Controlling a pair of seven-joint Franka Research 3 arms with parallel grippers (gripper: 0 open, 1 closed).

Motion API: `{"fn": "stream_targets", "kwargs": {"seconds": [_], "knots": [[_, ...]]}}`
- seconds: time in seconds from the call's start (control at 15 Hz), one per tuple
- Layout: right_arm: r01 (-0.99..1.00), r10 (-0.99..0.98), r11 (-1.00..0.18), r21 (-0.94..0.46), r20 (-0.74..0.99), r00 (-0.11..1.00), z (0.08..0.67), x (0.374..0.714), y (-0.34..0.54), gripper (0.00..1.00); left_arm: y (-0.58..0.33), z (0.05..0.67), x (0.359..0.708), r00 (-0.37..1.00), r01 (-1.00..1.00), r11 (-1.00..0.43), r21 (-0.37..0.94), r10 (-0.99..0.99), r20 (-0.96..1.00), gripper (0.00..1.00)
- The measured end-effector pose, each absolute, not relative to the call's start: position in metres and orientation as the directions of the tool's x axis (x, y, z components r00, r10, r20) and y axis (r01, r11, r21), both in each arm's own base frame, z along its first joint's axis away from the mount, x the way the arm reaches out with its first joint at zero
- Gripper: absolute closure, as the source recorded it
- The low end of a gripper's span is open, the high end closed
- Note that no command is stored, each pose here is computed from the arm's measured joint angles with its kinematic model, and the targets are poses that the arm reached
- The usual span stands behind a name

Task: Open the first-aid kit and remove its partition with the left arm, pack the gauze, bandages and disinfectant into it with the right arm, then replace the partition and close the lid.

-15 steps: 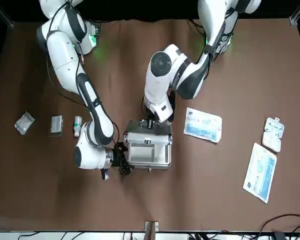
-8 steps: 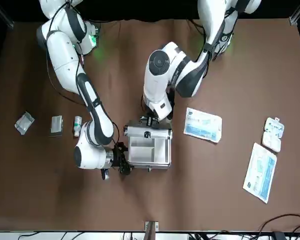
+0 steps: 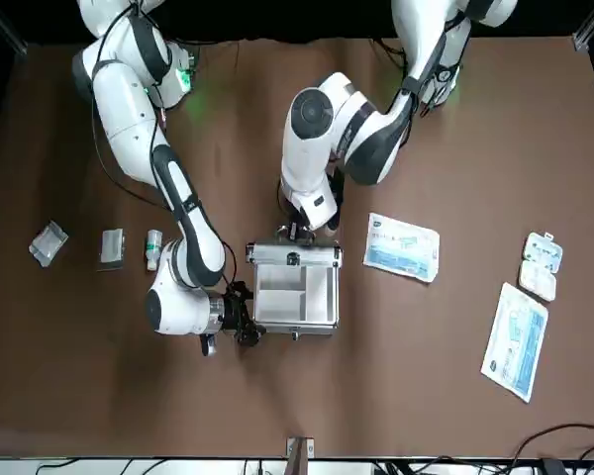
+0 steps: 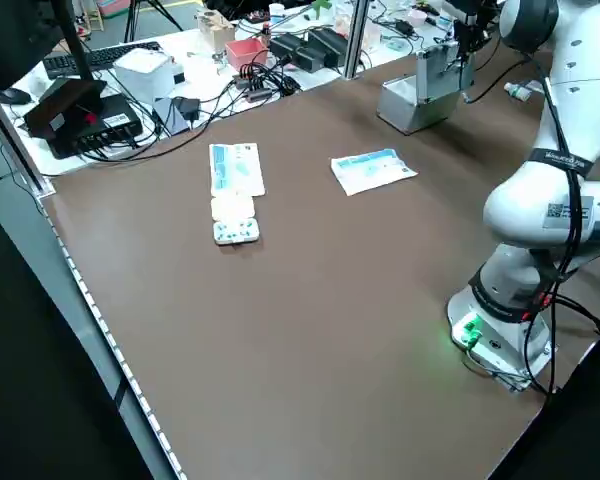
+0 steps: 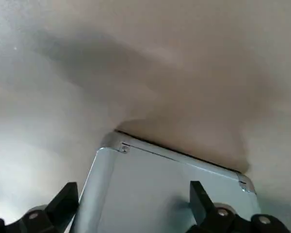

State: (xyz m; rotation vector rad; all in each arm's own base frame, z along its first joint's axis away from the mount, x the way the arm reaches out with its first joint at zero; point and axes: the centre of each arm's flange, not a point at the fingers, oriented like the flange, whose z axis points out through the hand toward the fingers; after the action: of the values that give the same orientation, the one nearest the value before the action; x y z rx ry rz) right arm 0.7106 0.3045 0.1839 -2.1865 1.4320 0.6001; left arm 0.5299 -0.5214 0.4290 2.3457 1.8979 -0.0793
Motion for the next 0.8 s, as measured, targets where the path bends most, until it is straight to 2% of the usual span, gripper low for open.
{"fn": "stream_targets", "kwargs": {"seconds": [0.13, 0.67, 0.8], "knots": [[-0.925, -0.726, -0.355, -0.135, -0.583, 0.364, 0.184, 0.711, 0.305, 0.0, -0.523, 0.428, 0.526, 0.217, 0.976, -0.212, 0.056, 0.969, -0.114, 0.74], [-0.925, -0.726, -0.355, -0.135, -0.583, 0.364, 0.184, 0.711, 0.305, 0.0, -0.529, 0.404, 0.511, 0.231, 0.973, -0.23, 0.011, 0.969, -0.085, 0.7], [-0.925, -0.726, -0.355, -0.135, -0.583, 0.364, 0.184, 0.711, 0.305, 0.0, -0.531, 0.397, 0.506, 0.237, 0.971, -0.238, 0.0, 0.968, -0.078, 0.66]]}}
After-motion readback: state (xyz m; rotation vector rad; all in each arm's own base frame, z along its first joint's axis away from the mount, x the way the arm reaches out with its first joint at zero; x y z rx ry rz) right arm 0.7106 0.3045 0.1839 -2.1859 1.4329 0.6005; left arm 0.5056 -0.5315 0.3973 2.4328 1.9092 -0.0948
